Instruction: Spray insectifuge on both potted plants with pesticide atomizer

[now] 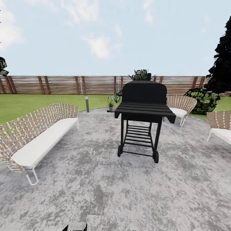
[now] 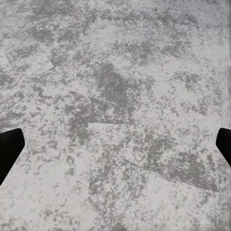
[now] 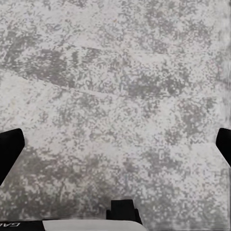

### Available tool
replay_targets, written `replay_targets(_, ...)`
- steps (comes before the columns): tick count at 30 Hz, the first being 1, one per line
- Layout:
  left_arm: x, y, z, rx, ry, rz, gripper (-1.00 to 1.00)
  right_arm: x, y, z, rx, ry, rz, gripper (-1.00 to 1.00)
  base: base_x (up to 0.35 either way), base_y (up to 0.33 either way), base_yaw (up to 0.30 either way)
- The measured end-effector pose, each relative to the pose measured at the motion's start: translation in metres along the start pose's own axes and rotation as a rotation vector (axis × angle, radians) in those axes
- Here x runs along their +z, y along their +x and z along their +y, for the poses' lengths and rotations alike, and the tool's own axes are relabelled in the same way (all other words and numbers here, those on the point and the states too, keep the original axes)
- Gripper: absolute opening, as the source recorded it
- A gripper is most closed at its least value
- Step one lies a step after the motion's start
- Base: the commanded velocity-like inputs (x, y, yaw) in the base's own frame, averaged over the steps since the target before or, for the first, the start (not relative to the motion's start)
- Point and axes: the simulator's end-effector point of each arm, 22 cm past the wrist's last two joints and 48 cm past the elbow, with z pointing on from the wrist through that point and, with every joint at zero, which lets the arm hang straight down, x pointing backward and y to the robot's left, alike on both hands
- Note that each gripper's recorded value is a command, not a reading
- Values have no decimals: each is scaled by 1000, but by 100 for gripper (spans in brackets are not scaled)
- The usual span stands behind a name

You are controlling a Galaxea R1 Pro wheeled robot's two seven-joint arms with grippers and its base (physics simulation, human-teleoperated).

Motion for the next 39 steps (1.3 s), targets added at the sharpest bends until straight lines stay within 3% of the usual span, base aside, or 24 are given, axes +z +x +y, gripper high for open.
replay_targets(19, 0, -2, 0, -2, 0, -3, 100, 0, -2, 0, 1, 1, -4, 100, -295, 63, -52)
replay_targets(29, 0, -2, 1, -2, -1, -4, 100, 0, -2, 0, 1, 0, -5, 100, -140, 208, -2)
replay_targets(39, 0, -4, 0, -2, -1, -8, 100, 0, -4, 0, 1, 0, -9, 100, -125, 154, -208)
